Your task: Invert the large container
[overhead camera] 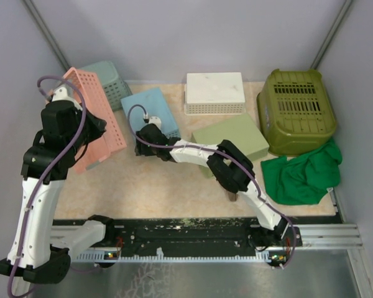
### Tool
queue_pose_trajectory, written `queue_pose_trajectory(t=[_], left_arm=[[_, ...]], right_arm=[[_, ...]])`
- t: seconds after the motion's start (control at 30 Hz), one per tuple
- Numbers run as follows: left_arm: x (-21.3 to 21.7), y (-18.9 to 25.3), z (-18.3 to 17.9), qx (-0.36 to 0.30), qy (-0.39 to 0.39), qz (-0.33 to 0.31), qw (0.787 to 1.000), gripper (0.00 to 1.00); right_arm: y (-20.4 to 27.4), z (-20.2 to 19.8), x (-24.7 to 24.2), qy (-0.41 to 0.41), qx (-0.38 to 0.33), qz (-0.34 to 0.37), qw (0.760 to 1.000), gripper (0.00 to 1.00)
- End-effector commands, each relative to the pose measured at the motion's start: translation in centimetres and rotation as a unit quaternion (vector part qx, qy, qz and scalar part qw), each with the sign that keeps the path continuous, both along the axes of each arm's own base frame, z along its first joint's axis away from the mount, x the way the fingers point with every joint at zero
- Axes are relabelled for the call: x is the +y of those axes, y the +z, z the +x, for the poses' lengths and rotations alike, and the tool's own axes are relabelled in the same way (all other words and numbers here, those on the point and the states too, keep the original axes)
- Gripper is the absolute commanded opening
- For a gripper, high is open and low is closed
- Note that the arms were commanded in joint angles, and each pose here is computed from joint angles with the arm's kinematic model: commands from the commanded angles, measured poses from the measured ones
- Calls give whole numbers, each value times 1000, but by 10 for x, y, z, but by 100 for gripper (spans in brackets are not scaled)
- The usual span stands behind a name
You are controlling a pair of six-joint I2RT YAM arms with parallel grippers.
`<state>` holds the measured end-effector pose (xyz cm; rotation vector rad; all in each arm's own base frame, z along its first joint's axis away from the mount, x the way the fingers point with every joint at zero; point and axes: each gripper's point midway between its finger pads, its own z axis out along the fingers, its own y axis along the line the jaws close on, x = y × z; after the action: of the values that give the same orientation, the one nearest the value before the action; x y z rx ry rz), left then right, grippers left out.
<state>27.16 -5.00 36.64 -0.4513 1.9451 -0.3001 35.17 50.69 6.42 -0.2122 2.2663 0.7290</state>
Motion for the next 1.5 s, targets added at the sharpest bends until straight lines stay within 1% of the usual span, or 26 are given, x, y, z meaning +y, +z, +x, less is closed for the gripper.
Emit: queue_pose_trajectory(t=[0.0, 0.17, 0.3, 0.4, 0.57, 0.63, 0.7, 0.83, 1.03, 1.13, 1.23, 1.3, 1.37, 1.47], left_arm=[[0, 9, -1, -21, -7, 3, 1000, 0], [1, 9, -3, -21, -8, 9, 1000, 0], [-3, 5, -1, -19, -17, 5, 1000, 0], [-7, 0, 2, -17, -26, 1, 1000, 0], [-12, 0, 4, -20, -37, -4, 999, 0], [-14, -1, 7, -20, -41, -4, 999, 0], [-16, -5, 10, -18, -45, -1, 999, 0], [-24, -14, 20, -7, -66, 0, 998, 0], [-46, -27, 28, -7, -122, -13, 992, 0], [-67, -44, 27, 15, -177, -32, 984, 0], [-93, -60, 22, 30, -240, -71, 968, 0], [-110, -69, 17, 35, -279, -105, 954, 0], [-126, -68, 13, 25, -318, -142, 937, 0], [-142, -68, 2, 28, -360, -184, 914, 0]], right_arm=[[28, 58, 14, -16, -36, 61, 997, 60], [26, 68, 23, 11, -32, 57, 998, 61], [45, 65, 11, 13, -59, 66, 996, 63], [49, 72, -9, -6, -65, 60, 996, 65], [33, 101, -60, -70, -32, 41, 996, 65], [29, 106, -82, -92, -23, 38, 995, 65], [35, 106, -96, -100, -27, 44, 994, 65], [60, 91, -112, -87, -44, 42, 994, 67], [91, 49, -151, -72, -69, 39, 994, 73], [97, 27, -175, -69, -75, 23, 995, 74], [103, 8, -205, -81, -84, -8, 993, 75], [107, -1, -225, -93, -91, -31, 991, 76], [115, -8, -249, -112, -100, -48, 987, 76], [119, -17, -291, -154, -104, -79, 979, 76]])
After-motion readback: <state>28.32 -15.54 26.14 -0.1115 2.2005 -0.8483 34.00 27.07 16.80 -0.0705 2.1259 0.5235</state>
